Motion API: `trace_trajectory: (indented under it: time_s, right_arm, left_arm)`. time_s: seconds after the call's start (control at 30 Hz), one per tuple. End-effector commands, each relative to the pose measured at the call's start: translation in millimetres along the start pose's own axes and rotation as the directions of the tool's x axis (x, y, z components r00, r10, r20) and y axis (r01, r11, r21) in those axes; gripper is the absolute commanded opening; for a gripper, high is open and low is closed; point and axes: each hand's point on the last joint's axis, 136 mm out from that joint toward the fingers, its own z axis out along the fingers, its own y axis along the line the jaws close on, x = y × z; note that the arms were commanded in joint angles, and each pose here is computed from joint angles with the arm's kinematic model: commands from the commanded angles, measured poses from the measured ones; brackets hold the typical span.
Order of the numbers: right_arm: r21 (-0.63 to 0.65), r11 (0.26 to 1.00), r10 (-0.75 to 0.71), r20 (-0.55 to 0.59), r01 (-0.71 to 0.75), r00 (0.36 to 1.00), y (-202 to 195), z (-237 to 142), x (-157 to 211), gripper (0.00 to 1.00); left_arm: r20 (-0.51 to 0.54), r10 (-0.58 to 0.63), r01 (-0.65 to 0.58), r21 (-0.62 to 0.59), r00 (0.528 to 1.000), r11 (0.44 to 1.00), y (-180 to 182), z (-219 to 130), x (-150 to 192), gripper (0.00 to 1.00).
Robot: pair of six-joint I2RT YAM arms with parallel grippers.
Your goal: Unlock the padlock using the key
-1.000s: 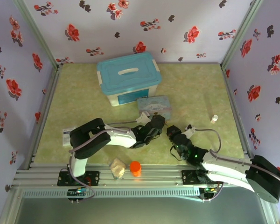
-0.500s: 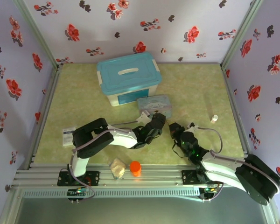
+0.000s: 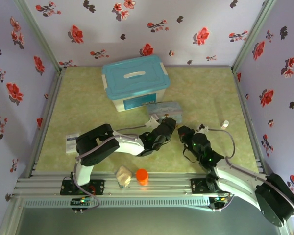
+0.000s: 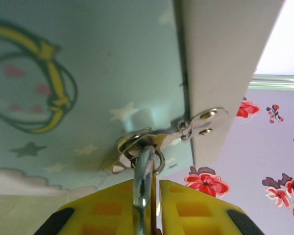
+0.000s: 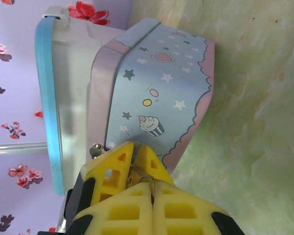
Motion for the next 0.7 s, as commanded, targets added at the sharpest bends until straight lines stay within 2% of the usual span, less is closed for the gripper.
trace_trajectory:
  time_s: [0.0,0.13,0.3,0.43,0.5,0.57,0.63,0.67]
  right_arm:
    - [-0.190,0.975,0.062,-0.271,-0.116,0.961,57,-2,48,0.00]
    - [-0.169,0.953,0.194,-0.294,-0.251,0.936,39,6,48,0.00]
    - [-0.141,0.975,0.125,-0.306,-0.174,0.944,37,11,55,0.00]
    - [-0.017,0.998,-0.058,-0.273,0.055,0.960,17,3,50,0.37]
    - [0.054,0.976,-0.188,-0.277,0.210,0.942,5,-8,45,0.51]
    - [0.106,0.918,-0.337,-0.303,0.383,0.892,-3,-20,39,0.57]
    - [0.172,0.811,-0.479,-0.353,0.559,0.803,-15,-31,30,0.58]
    - [0.162,0.768,-0.531,-0.380,0.620,0.757,-17,-32,30,0.58]
  left_arm:
    - [-0.259,-0.015,0.054,0.145,0.966,0.988,-45,-12,69,0.00]
    - [-0.275,-0.037,0.082,0.152,0.961,0.985,-39,-11,70,0.00]
    - [-0.271,-0.046,0.081,0.121,0.962,0.989,-29,-14,66,0.00]
    - [-0.254,-0.049,0.063,0.047,0.966,0.997,-8,-15,53,0.00]
    - [-0.237,-0.039,0.044,0.015,0.971,0.999,3,-18,43,0.00]
    - [-0.225,-0.023,0.017,-0.027,0.974,0.999,15,-22,33,0.00]
    - [-0.236,0.001,-0.018,-0.069,0.972,0.997,25,-24,25,0.00]
    - [-0.243,0.006,-0.027,-0.082,0.970,0.996,29,-24,23,0.00]
